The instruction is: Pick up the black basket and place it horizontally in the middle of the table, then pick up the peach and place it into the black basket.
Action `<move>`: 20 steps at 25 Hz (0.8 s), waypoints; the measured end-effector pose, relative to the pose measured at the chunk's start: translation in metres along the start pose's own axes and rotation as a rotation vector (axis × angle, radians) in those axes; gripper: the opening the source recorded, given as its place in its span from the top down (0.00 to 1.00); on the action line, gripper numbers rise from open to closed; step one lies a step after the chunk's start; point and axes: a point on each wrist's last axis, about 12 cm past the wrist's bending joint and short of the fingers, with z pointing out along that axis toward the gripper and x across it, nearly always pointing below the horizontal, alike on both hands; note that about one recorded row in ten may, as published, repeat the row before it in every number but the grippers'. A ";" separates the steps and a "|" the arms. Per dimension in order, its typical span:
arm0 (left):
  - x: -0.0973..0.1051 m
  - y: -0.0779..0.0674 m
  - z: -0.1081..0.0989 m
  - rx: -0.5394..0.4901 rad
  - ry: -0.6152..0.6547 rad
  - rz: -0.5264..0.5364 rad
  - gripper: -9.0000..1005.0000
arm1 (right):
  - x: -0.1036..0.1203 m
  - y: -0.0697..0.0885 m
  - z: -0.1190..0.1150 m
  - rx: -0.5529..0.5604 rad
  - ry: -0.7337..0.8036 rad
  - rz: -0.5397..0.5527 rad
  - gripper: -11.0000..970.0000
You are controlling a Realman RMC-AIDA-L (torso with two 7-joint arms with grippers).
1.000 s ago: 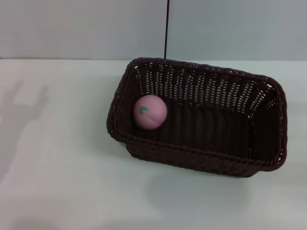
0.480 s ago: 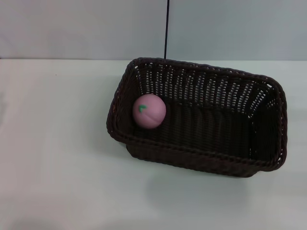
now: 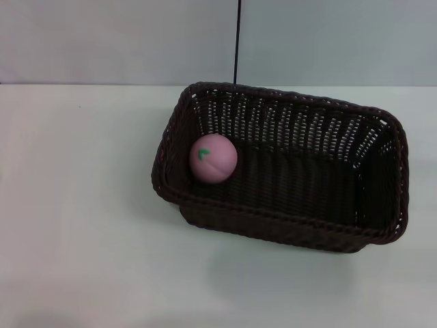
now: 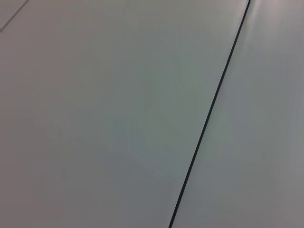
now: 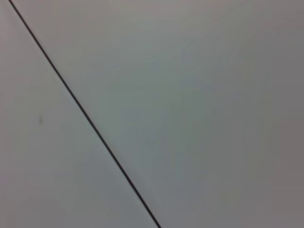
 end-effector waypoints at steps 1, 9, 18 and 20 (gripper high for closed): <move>0.000 0.000 0.000 0.000 0.000 0.000 0.49 | 0.000 0.000 0.000 0.000 0.000 0.000 0.47; 0.000 0.000 0.000 0.002 0.000 0.002 0.80 | 0.000 0.000 0.001 -0.002 0.000 0.001 0.47; -0.001 0.000 0.000 0.003 -0.007 -0.003 0.99 | 0.000 0.000 0.001 -0.001 0.000 0.001 0.47; -0.001 0.000 0.000 0.002 -0.010 -0.006 0.99 | 0.000 0.000 0.001 0.000 0.000 0.001 0.47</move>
